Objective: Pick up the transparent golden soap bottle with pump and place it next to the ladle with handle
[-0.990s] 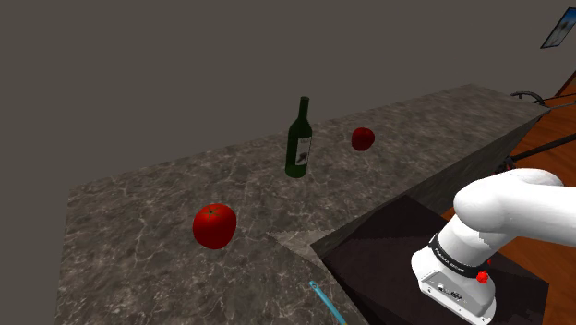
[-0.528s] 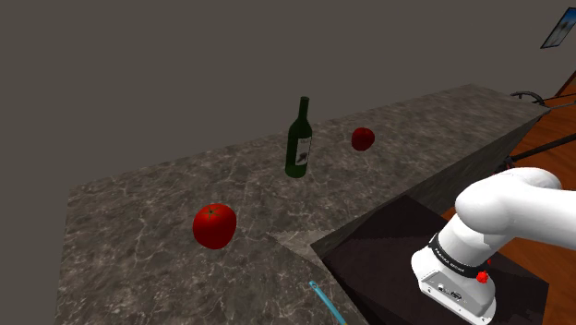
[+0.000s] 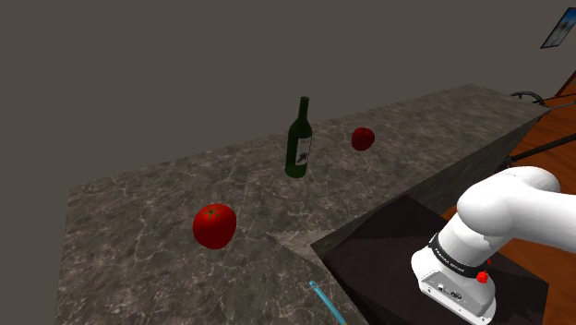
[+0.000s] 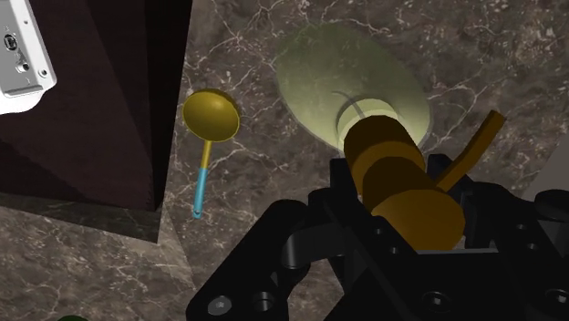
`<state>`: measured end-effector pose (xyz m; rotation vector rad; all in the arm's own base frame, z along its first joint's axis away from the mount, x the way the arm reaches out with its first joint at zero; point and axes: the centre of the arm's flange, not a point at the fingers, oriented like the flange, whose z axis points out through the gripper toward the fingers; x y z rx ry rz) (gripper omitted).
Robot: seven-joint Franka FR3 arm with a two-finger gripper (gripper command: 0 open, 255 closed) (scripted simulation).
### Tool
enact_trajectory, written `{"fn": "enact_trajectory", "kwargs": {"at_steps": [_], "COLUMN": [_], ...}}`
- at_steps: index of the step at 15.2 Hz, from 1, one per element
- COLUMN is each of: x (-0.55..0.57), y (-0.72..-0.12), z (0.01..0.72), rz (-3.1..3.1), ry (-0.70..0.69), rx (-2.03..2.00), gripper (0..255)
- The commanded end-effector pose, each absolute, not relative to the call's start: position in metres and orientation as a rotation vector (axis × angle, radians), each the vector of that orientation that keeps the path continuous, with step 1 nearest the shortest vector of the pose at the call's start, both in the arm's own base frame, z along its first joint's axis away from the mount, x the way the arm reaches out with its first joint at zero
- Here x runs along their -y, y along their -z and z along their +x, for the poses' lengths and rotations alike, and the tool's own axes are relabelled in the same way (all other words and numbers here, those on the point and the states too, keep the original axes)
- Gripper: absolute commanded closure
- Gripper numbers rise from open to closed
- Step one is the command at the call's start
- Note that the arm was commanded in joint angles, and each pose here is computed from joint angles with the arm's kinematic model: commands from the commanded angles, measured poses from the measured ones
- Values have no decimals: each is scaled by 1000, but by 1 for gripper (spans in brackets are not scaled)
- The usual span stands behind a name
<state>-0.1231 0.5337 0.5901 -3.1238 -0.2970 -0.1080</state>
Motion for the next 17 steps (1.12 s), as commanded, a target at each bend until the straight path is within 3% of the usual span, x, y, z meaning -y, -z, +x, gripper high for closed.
{"fn": "enact_trajectory", "kwargs": {"at_steps": [1, 17], "x": [-532, -532], "y": [-579, -495], "z": [-124, -124], "rz": [-3123, -3123], "ry": [108, 108], "rx": [297, 297], "gripper": [255, 255]}}
